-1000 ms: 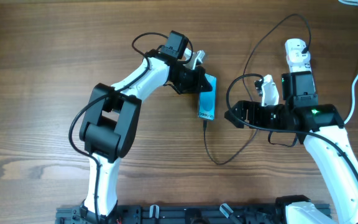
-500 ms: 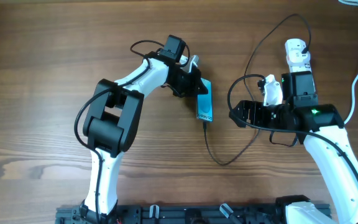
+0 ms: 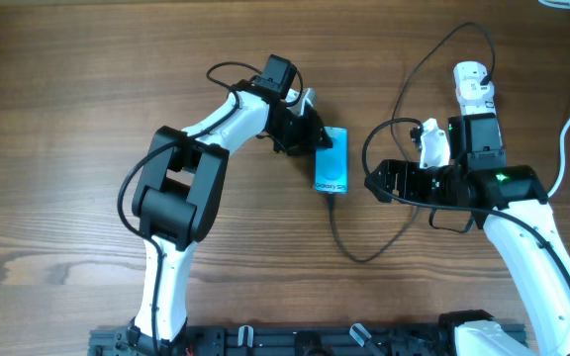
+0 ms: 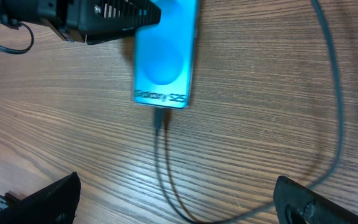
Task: Plug charger to phone and switch on socket
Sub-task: 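Lower the phone onto the table with the left gripper and release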
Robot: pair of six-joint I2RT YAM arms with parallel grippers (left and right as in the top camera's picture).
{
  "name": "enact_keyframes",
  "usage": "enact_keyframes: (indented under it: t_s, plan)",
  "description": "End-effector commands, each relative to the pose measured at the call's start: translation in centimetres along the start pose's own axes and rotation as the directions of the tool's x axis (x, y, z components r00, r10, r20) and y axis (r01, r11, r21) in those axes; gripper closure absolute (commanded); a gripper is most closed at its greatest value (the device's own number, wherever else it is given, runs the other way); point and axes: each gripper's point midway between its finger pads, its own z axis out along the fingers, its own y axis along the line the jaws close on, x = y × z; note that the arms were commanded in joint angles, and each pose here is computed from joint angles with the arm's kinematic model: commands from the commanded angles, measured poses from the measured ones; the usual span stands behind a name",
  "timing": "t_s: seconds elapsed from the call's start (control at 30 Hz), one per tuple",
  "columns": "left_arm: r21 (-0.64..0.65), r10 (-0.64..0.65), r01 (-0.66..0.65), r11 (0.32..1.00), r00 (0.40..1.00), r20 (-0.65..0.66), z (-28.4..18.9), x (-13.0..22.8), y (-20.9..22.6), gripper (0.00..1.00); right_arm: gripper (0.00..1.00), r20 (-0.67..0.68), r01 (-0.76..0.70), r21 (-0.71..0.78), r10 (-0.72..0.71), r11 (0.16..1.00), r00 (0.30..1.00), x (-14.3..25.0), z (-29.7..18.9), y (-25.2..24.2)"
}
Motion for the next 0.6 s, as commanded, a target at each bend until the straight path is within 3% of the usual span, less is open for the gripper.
enact_keyframes:
  t_s: [0.0, 0.37, 0.47, 0.57]
  plan:
    - [-0.128, -0.046, 0.045, 0.991, 0.999, -0.005, 1.3, 0.5, 3.8, 0.52, 0.0, 0.014, 0.019, 0.015, -0.019, 1.0, 1.0, -0.2, -0.3, -0.1]
    - [-0.135, -0.105, 0.103, 0.985, 0.994, -0.004, 0.5, 0.6, 4.2, 0.49, 0.0, 0.014, 0.018, 0.015, -0.018, 1.0, 1.0, -0.2, -0.3, -0.1]
    - [-0.129, -0.15, 0.154, 0.98, 0.988, 0.035, -4.2, 0.1, 4.2, 0.44, 0.0, 0.018, -0.018, 0.013, 0.018, 1.0, 1.0, -0.3, -0.3, -0.1]
    - [-0.132, -0.109, 0.125, 0.983, 0.986, 0.125, -11.4, 0.0, 2.9, 0.43, 0.0, 0.024, -0.113, 0.01, 0.113, 0.994, 0.993, -0.4, -0.3, -0.1]
